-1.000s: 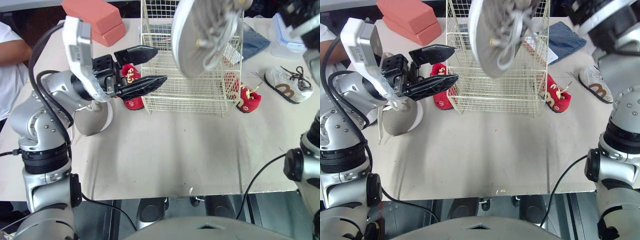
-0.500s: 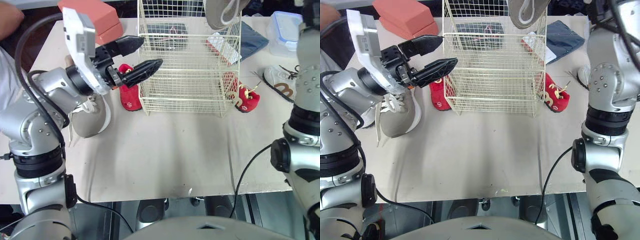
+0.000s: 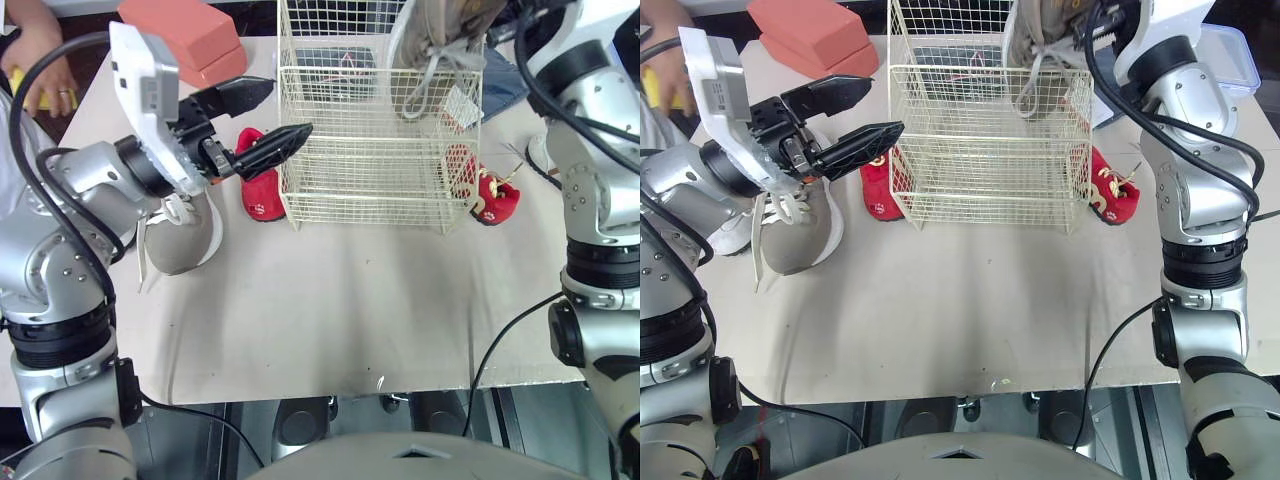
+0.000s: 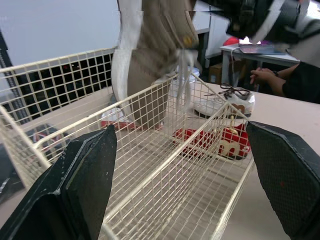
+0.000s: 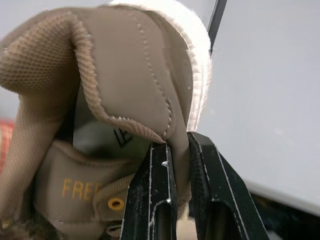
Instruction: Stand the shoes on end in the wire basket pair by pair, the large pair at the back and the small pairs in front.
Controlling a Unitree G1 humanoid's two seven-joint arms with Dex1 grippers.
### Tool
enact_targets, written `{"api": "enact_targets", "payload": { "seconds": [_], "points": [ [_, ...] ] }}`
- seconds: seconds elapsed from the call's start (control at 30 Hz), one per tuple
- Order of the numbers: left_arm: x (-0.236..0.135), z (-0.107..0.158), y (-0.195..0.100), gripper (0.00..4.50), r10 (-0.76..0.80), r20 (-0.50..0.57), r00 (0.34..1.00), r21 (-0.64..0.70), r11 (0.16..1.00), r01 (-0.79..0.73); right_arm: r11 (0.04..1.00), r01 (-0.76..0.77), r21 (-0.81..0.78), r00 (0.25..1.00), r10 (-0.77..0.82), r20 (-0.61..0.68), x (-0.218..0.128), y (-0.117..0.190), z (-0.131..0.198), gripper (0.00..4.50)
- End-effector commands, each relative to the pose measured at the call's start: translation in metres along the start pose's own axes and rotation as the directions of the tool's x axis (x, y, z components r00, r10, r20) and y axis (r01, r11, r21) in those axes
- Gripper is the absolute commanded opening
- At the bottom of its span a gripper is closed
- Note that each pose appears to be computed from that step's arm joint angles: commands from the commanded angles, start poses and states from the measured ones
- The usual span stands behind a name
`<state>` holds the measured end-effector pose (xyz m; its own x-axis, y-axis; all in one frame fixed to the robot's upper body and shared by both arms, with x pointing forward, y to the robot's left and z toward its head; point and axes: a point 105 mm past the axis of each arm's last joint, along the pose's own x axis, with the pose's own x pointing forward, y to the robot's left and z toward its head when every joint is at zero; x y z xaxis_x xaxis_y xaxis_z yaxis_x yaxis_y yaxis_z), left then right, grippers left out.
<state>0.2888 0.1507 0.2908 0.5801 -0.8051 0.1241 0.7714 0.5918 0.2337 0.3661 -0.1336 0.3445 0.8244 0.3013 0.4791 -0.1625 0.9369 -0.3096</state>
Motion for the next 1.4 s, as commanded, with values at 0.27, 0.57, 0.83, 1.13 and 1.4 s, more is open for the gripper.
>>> {"api": "enact_targets", "payload": {
  "seconds": [0.27,0.57,0.83,1.13,1.4],
  "points": [
    [-0.003,0.012,0.000,4.43,0.002,0.030,1.000,0.061,0.998,-0.004,0.994,-0.040,-0.102,0.978,0.019,-0.206,-0.013,0.005,-0.028,0.00],
    [-0.001,0.010,0.000,4.43,-0.005,0.020,1.000,0.078,0.997,0.003,0.974,-0.133,-0.182,0.965,0.086,-0.247,-0.012,0.016,-0.038,0.00],
    [-0.001,0.014,0.002,4.50,0.018,0.034,0.999,0.092,0.996,-0.022,0.968,-0.129,-0.214,0.977,0.087,-0.194,-0.009,0.009,-0.030,0.77],
    [-0.007,0.015,0.016,4.50,0.093,0.033,0.995,0.105,0.990,-0.096,0.974,-0.116,-0.194,0.988,0.095,-0.118,-0.017,-0.010,-0.014,4.45],
    [-0.019,0.010,0.026,4.50,0.148,0.065,0.987,0.086,0.984,-0.154,0.989,-0.139,-0.045,0.989,0.137,-0.062,-0.039,-0.022,-0.004,4.45]
  ]
}}
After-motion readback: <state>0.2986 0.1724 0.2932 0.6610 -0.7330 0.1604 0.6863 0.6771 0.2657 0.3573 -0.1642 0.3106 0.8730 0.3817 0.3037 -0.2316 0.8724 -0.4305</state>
